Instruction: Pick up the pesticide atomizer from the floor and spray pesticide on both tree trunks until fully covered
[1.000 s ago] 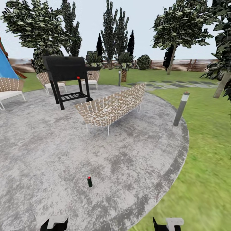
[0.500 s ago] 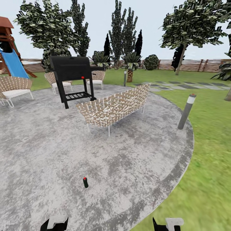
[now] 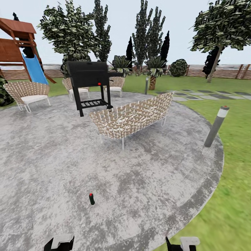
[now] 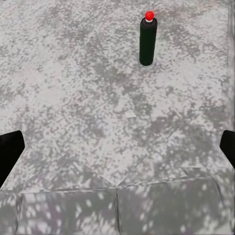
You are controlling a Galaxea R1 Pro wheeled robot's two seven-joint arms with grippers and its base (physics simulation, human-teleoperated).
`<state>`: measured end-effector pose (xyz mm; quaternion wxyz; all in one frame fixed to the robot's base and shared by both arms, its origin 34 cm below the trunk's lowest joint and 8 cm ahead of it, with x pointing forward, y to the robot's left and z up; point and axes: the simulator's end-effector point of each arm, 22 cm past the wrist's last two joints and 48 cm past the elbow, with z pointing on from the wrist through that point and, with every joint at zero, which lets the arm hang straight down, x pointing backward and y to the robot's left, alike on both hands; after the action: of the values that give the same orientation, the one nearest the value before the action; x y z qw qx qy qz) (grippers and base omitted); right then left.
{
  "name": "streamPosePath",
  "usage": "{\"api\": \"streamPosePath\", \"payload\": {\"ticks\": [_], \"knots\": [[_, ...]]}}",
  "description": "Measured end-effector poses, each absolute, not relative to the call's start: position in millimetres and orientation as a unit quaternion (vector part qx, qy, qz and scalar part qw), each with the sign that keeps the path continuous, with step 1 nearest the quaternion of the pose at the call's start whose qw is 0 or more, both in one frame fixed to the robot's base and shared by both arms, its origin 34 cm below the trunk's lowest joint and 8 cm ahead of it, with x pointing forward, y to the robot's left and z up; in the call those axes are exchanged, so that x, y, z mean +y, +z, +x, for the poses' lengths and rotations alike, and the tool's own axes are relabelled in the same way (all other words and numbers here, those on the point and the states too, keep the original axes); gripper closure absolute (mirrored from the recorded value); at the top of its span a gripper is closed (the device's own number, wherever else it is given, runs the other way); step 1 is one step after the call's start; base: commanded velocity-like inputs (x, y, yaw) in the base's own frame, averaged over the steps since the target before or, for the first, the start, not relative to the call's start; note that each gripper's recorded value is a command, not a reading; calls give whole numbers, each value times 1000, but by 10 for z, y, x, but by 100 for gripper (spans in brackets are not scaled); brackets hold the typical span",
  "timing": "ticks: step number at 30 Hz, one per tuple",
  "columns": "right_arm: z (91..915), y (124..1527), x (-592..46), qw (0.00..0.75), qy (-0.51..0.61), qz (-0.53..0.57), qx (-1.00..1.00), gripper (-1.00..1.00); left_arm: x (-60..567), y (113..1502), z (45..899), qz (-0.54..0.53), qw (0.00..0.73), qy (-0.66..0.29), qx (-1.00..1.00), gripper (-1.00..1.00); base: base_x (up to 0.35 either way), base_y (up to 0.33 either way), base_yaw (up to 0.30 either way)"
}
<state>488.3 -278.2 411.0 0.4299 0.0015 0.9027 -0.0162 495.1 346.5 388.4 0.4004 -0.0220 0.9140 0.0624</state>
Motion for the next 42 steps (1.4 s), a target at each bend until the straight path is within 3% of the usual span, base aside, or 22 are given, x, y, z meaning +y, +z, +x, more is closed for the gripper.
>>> {"api": "streamPosePath", "payload": {"ticks": [20, 42], "knots": [[4883, 4110, -2781, 430, -16, 1, 903, -100, 3466, 3883, 4949, -22, 400, 63, 914, -100, 2, -276, 11], [4879, 4105, -2781, 429, -16, 2, 903, -100, 3472, 3884, 4950, -24, 400, 63, 914, -100, 131, -256, 263]]}}
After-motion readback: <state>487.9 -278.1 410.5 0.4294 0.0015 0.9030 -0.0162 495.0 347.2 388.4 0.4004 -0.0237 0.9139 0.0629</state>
